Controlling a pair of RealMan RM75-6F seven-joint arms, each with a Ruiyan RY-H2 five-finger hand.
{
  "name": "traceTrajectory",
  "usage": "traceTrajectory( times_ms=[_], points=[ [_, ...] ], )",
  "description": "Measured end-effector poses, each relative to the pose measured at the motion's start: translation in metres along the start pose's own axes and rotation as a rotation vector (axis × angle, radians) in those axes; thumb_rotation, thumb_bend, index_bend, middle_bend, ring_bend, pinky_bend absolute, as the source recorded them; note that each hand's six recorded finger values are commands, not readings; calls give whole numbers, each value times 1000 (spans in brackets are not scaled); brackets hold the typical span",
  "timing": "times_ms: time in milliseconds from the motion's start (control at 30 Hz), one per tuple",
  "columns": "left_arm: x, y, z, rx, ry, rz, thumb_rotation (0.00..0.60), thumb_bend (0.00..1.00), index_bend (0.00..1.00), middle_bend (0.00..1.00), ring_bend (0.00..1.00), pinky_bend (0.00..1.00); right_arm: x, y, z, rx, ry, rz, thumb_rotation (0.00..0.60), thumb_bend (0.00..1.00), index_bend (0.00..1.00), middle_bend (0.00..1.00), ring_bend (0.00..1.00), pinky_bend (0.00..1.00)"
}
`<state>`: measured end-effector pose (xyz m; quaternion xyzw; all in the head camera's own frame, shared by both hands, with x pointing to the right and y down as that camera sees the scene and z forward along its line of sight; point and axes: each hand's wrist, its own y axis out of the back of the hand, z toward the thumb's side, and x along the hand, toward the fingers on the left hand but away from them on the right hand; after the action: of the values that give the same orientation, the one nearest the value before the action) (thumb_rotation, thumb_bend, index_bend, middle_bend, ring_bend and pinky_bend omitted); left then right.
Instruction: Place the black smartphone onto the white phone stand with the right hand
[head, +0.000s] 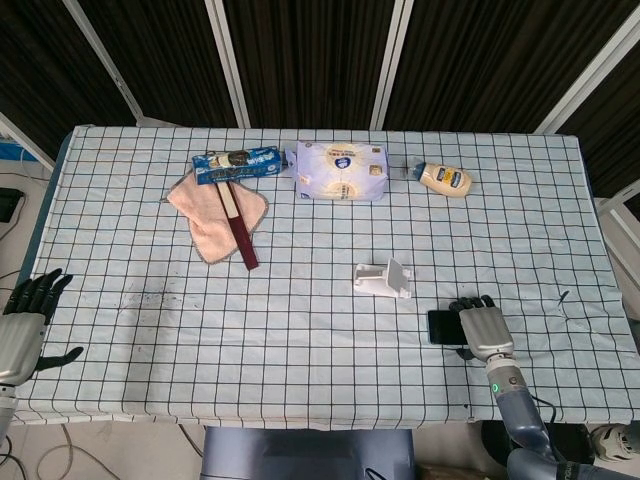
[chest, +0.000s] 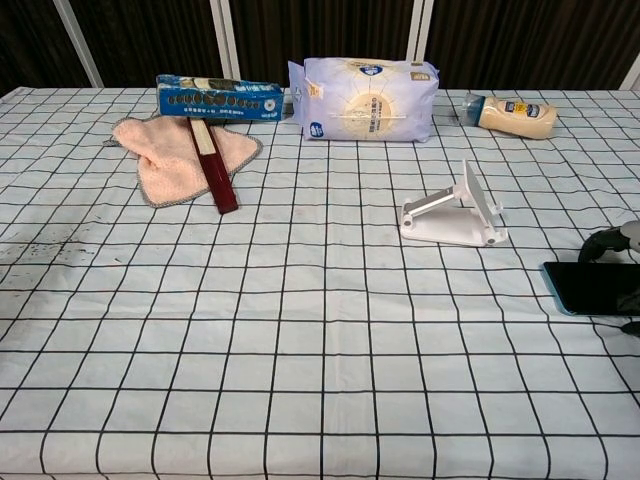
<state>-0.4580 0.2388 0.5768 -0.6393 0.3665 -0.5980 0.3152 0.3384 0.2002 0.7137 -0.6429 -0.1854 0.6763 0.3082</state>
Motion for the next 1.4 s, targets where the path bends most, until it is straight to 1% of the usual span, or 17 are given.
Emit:
traceTrajectory(
  times_ms=[67,133,300,467,633,733,900,1000,1300,1400],
  points=[
    [0,0,0,0,1,0,600,0,0,0,0,0,0,-1,0,-1,-2,3,600,397,358,293,214,160],
    [0,0,0,-1,1,0,600,0,0,0,0,0,0,0,1,-3,-1,2,600,425,404,337,243,160],
    [0,0,0,-2,1,0,600,0,0,0,0,0,2,0,2,1,8,-1,600,495,542,461,367,163],
    [0,1,0,-3,1,1,600,0,0,0,0,0,3,-2,2,-6,11,1,600,554,625,536,456,177],
    [-1,1,0,-4,0,0,600,0,0,0,0,0,5,-1,2,-21,16,-6,600,596,647,558,492,185],
    [-1,1,0,-5,0,0,600,0,0,0,0,0,6,0,3,-29,23,-13,600,639,657,570,505,185],
    [-1,0,0,-8,1,-2,600,0,0,0,0,0,8,3,2,-68,33,-21,600,686,675,589,527,191],
    [-1,0,0,-7,1,-2,600,0,0,0,0,0,10,6,1,-100,38,-29,600,691,682,597,537,192],
    [-1,0,0,-5,1,-2,600,0,0,0,0,0,15,19,5,-145,65,-66,600,710,698,611,553,195],
    [-1,0,0,-7,2,-2,600,0,0,0,0,0,16,23,8,-181,72,-74,600,712,697,611,555,201]
  ],
)
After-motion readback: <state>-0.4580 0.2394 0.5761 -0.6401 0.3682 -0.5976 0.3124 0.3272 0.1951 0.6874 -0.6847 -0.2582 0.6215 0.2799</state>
